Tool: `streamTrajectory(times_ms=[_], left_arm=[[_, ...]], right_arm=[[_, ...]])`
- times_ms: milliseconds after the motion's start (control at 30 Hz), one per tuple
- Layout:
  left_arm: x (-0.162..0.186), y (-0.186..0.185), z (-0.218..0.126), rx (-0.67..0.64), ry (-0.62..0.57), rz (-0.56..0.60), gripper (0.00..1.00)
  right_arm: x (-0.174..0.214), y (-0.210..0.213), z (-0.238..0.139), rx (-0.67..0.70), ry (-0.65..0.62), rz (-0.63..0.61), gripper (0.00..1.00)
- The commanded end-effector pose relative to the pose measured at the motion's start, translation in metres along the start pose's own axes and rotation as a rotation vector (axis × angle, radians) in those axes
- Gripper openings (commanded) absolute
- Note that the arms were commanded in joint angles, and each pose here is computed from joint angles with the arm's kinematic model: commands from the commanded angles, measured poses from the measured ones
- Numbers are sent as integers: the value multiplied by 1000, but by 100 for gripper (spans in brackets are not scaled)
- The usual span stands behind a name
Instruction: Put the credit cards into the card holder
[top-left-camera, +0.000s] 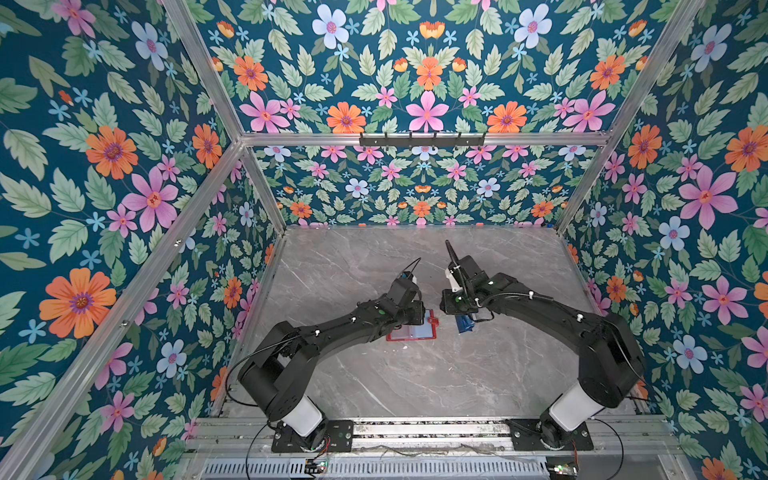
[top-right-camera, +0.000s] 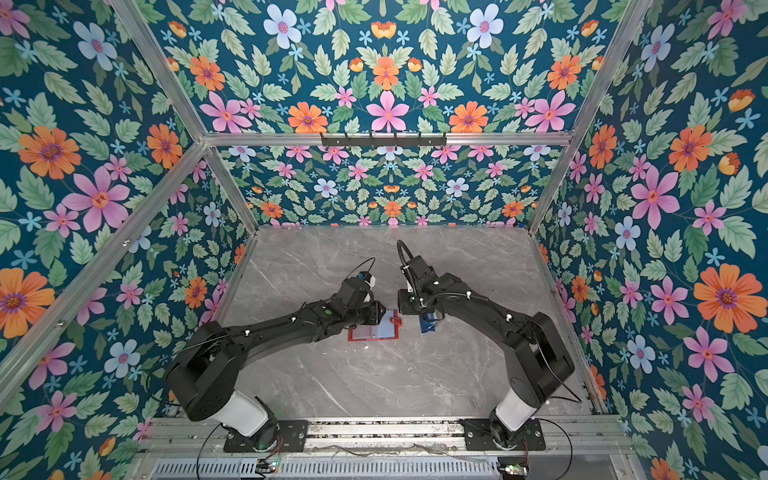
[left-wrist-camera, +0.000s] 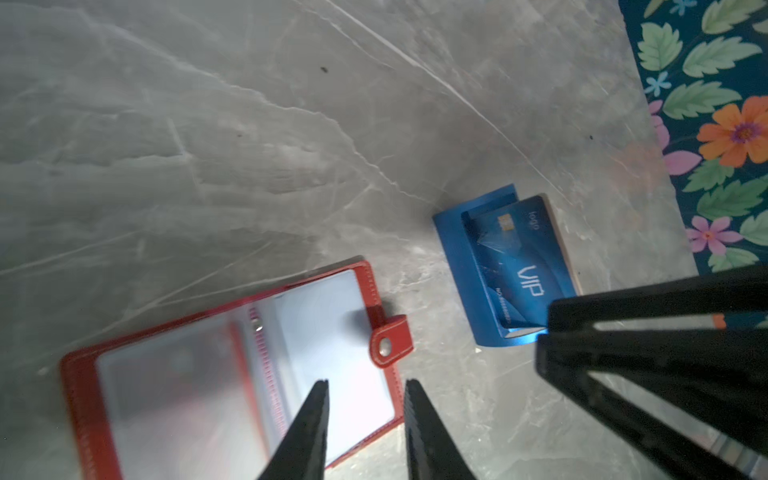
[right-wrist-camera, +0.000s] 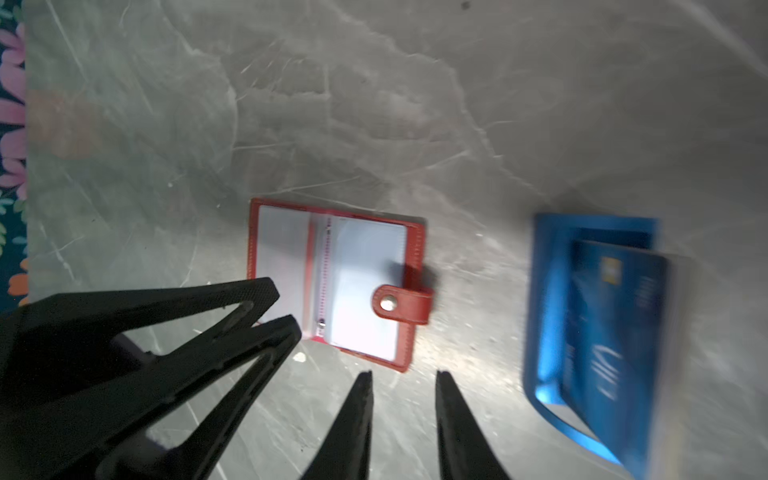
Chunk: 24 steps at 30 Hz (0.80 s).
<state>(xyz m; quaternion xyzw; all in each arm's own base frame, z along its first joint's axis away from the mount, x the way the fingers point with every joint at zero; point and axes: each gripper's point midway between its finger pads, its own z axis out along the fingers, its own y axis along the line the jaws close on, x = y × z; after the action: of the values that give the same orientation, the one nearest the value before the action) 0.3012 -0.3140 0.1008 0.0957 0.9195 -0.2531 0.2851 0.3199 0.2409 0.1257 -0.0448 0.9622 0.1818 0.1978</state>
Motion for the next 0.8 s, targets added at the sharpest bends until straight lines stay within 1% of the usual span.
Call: streamTrajectory(times_ms=[0,133,233,333,500,767], left_arm=[[1,-21,10,43,41,36,34],[-2,-53,27,106,68,61,36],[0,-68,42,144,96,55,37],[2,-72,56,151,120,33,37],[5,-77,70,174,140,5,38],[13,-79,87,205,164,-28,38]], right_arm=[[6,-30,-14,98,1,-9,30],[5,-54,-28,118,-19,18,32],[7,-66,-29,106,-7,41,34],[9,-76,-25,107,9,48,38],[13,-78,-12,92,58,38,43],[15,-83,2,115,98,26,44]])
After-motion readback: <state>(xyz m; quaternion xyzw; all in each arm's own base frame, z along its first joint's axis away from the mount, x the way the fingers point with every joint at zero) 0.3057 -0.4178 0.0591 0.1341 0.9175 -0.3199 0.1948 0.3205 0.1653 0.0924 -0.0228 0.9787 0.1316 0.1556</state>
